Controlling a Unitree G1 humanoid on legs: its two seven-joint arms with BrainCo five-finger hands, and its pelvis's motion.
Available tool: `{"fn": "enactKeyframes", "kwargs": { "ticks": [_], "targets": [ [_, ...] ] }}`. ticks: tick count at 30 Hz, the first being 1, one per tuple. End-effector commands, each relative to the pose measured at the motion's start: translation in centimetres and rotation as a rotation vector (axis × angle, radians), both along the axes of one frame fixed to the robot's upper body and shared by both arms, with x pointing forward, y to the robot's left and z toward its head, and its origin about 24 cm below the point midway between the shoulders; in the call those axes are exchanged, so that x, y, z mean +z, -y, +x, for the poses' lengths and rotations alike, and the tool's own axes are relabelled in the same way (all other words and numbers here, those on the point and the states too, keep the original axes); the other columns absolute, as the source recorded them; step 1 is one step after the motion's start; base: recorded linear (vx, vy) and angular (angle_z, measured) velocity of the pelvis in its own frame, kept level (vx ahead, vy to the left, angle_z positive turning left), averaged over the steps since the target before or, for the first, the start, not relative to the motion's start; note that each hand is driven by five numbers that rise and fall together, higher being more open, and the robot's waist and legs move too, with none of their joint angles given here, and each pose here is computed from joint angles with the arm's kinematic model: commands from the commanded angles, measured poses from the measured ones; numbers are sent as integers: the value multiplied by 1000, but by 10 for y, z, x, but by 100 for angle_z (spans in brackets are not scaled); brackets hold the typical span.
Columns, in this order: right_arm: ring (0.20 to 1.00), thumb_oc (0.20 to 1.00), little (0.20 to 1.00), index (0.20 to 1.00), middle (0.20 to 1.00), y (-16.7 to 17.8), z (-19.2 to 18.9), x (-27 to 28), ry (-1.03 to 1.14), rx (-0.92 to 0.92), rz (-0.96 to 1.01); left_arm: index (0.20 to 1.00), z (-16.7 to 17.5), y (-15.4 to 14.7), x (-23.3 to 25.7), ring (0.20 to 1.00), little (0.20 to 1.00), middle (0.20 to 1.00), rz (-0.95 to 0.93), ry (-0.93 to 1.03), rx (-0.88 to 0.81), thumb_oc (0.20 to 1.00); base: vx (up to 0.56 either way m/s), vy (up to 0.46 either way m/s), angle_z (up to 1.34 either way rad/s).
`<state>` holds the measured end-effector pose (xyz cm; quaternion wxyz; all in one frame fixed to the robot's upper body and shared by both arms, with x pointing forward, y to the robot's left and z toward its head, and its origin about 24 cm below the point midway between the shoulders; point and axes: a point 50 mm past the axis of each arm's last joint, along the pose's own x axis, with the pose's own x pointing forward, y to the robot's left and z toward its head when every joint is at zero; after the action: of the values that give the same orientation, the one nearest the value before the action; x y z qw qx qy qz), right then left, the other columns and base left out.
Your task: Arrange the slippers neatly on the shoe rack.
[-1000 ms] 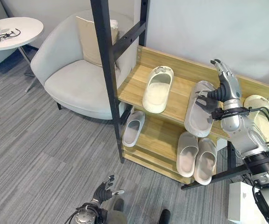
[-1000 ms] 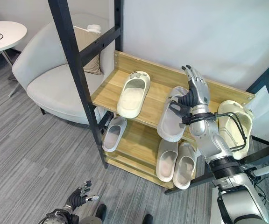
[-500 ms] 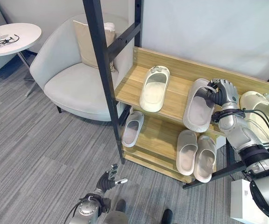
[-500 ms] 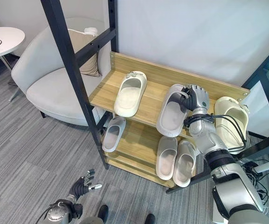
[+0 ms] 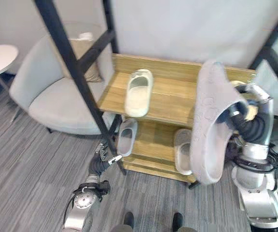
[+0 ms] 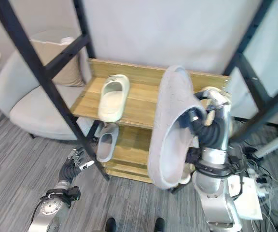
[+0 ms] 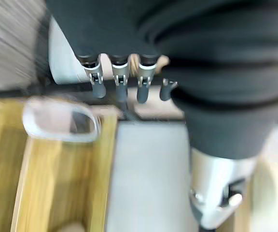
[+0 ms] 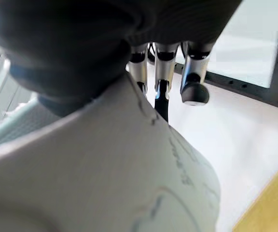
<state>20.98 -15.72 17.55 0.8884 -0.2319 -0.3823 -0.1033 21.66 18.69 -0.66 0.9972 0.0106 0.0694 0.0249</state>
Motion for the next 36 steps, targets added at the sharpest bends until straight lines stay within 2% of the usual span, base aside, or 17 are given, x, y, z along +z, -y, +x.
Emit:
{"fn": "enactKeyframes", "kwargs": {
  "ticks": [1, 2, 3, 4, 9, 15, 19, 22, 25, 26, 27, 31, 36],
  "targets": [
    [200, 200, 200, 200, 200, -34, 7, 16, 23, 450, 149, 1000, 16, 3, 24, 1000, 1000, 1000, 44, 152, -21, 1000, -48, -12, -20],
    [200, 200, 200, 200, 200, -45, 2, 13, -14, 555, 177, 1000, 18, 4, 27, 1000, 1000, 1000, 42, 166, -16, 1000, -35, -8, -12],
    [200, 200, 200, 200, 200, -45, 2, 13, -15, 558, 177, 1000, 18, 4, 27, 1000, 1000, 1000, 42, 166, -15, 1000, -39, -8, -9],
    [200, 200, 200, 200, 200, -62, -4, 5, -85, 697, 169, 1000, 20, 7, 31, 1000, 1000, 1000, 34, 190, -14, 1000, -31, -10, -2],
    [200, 200, 200, 200, 200, -94, -5, -30, -318, 893, 133, 1000, 27, 9, 45, 1000, 1000, 1000, 23, 266, 1, 1000, -46, -7, 2],
    [200, 200, 200, 200, 200, -97, 3, -63, -461, 831, 55, 1000, 33, 8, 56, 1000, 1000, 1000, 29, 320, 26, 1000, -53, -5, 2],
    [200, 200, 200, 200, 200, -85, 21, -96, -547, 610, -118, 1000, 39, 14, 65, 1000, 1000, 1000, 11, 362, 31, 1000, -107, -1, 4],
    [200, 200, 200, 200, 200, -69, 43, -101, -489, 380, -280, 1000, 45, 21, 76, 1000, 1000, 1000, -7, 418, 37, 1000, -175, 11, 19],
    [200, 200, 200, 200, 200, -54, 73, -83, -359, 158, -380, 1000, 54, 29, 97, 1000, 1000, 1000, -16, 509, 29, 1000, -352, 0, 20],
    [200, 200, 200, 200, 200, -44, 103, -49, -188, -33, -443, 1000, 66, 37, 126, 1000, 1000, 1000, -13, 634, 21, 1000, -585, -45, 45],
    [200, 200, 200, 200, 200, -35, 120, -29, -109, -149, -489, 1000, 73, 38, 144, 1000, 1000, 1000, -3, 706, 30, 1000, -508, -56, 54],
    [200, 200, 200, 200, 200, -12, 139, 1, -18, -325, -535, 1000, 78, 41, 164, 1000, 1000, 1000, -2, 786, 29, 1000, -60, -15, 23],
    [200, 200, 200, 200, 200, 7, 154, 30, 36, -458, -568, 1000, 79, 46, 177, 1000, 1000, 1000, -11, 840, -3, 1000, -5, -1, 7]
  ]
}}
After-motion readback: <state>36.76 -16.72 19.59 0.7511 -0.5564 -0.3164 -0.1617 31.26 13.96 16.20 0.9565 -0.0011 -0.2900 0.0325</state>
